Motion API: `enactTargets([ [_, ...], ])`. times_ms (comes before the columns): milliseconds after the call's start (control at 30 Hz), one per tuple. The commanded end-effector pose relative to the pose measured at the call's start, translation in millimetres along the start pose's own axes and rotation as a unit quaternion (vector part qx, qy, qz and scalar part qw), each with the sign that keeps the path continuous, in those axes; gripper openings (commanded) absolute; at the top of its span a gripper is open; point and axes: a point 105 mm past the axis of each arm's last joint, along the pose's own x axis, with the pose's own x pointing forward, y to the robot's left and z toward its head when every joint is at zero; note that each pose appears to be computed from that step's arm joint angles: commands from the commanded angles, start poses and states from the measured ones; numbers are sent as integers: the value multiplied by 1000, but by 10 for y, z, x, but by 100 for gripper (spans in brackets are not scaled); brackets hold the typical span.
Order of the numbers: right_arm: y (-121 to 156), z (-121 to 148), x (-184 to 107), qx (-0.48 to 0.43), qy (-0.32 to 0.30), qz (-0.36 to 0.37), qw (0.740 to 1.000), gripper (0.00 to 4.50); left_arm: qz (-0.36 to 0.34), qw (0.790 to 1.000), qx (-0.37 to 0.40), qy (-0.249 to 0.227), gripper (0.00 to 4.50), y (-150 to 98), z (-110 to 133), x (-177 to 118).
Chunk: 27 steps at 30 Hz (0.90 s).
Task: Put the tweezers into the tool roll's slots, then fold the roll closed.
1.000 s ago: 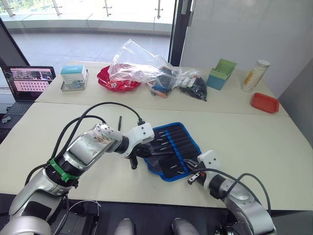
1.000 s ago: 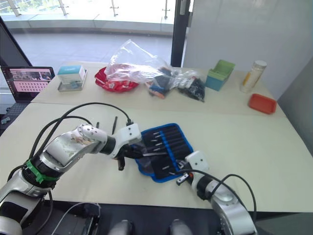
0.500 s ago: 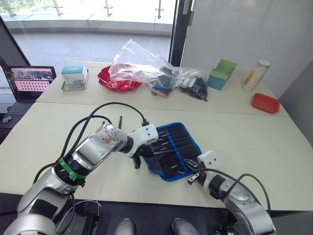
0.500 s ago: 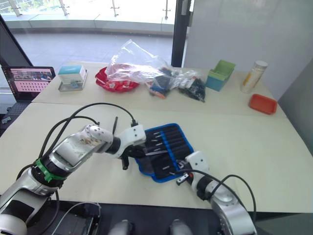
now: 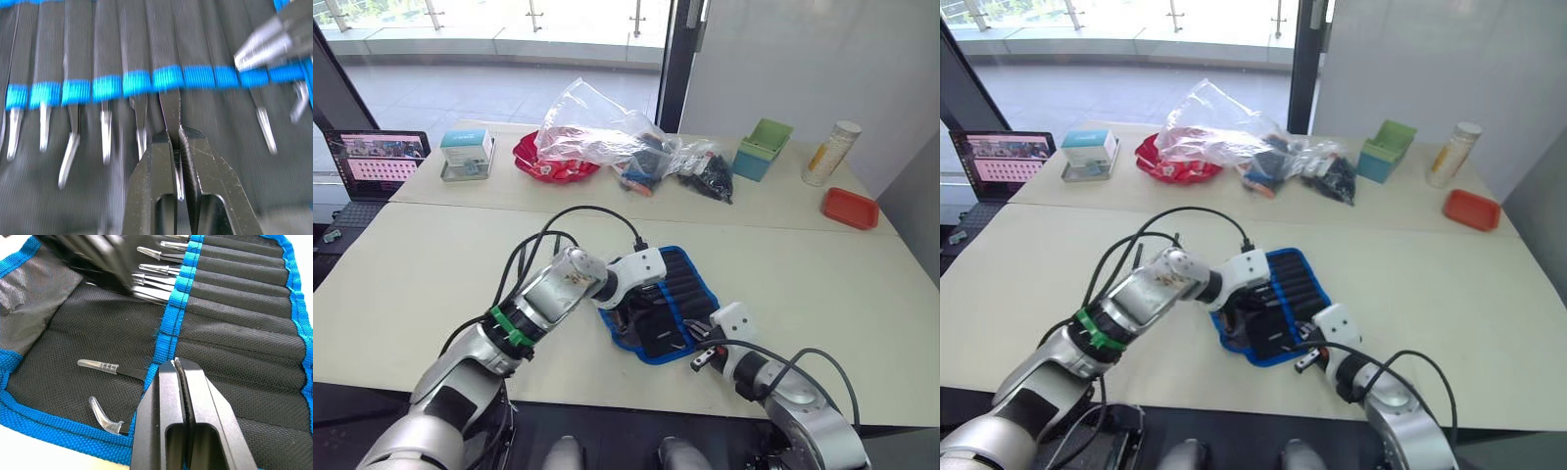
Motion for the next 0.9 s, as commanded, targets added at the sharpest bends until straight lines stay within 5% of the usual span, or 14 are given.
enactTargets([
  [33, 301, -396, 4, 41, 81, 57, 994, 0, -3, 999, 21, -32, 1, 3, 175, 93],
  [267, 302, -388, -11, 41, 81, 59, 994, 0, 3, 999, 6, -39, 1, 53, 123, 106],
  [700, 244, -442, -4, 36, 91, 47, 994, 0, 76, 987, -43, -132, 433, 331, 218, -953],
  [900, 229, -443, 3, 34, 93, 49, 994, 0, 249, 941, -119, -195, 442, 557, -300, -1565],
])
